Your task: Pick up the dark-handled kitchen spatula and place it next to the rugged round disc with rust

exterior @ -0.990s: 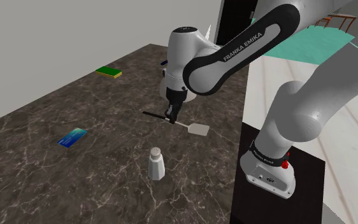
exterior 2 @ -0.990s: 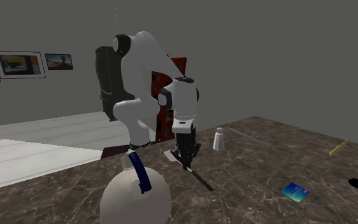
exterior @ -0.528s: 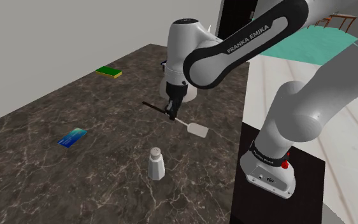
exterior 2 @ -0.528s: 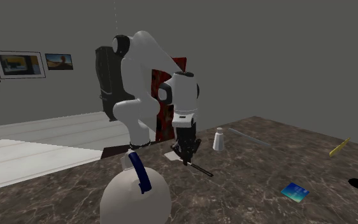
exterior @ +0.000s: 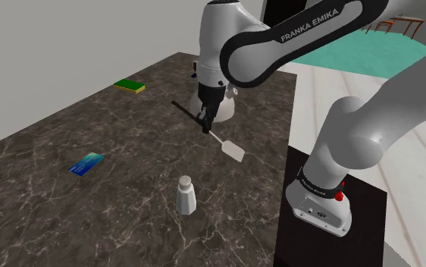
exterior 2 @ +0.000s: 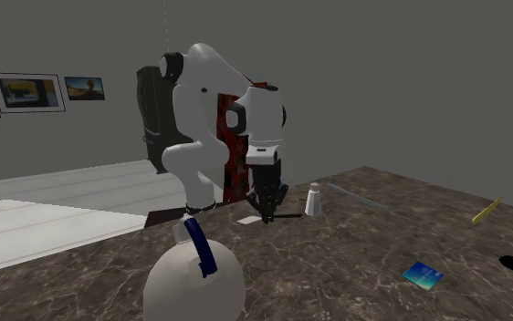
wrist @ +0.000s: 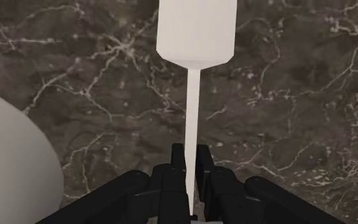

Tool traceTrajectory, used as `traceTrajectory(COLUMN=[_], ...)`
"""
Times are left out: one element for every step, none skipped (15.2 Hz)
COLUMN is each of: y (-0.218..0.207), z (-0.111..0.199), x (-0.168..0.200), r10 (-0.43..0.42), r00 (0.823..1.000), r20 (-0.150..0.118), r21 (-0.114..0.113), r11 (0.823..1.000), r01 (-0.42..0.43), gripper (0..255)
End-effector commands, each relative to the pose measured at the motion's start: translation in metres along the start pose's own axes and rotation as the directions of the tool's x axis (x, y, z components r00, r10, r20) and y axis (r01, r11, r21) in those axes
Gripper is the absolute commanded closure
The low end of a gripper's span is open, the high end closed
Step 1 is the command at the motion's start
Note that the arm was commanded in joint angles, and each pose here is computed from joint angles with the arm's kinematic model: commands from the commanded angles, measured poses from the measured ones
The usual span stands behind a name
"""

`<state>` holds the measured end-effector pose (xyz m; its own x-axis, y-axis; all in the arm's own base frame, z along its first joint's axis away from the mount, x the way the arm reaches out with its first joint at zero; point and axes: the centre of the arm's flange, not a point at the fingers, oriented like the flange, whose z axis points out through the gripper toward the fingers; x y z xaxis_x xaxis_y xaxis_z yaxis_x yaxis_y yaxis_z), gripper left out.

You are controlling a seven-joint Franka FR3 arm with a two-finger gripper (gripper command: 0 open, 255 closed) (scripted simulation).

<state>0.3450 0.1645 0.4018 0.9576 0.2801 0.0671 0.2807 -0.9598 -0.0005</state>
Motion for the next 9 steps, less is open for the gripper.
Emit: traceTrajectory(y=[0.0,0.0,0.0,-0.012,-0.025,-0.037,-0.049,-0.062,-0.074], z=[-0.01,-0.016,-0.02,-0.02,-0.02,-0.02,-0.019,-0.019,-0.019], x=[0.002,0.002,0.002,0.007,0.011,0.016,0.02,0.025,0.029], r10=[0.0,0.0,0.0,0.0,0.0,0.0,0.0,0.0,0.0], r00=[1.0,1.0,1.0,1.0,1.0,1.0,1.0,1.0,1.0], r20=[0.001,0.001,0.001,0.001,0.001,0.001,0.001,0.001,0.001], r21=[0.0,0.0,0.0,0.0,0.0,0.0,0.0,0.0,0.0], r11=[1.0,1.0,1.0,1.0,1.0,1.0,1.0,1.0,1.0], r01=[0.0,0.0,0.0,0.0,0.0,0.0,0.0,0.0,0.0], gripper=[255,255,255,255,255,255,255,255,255])
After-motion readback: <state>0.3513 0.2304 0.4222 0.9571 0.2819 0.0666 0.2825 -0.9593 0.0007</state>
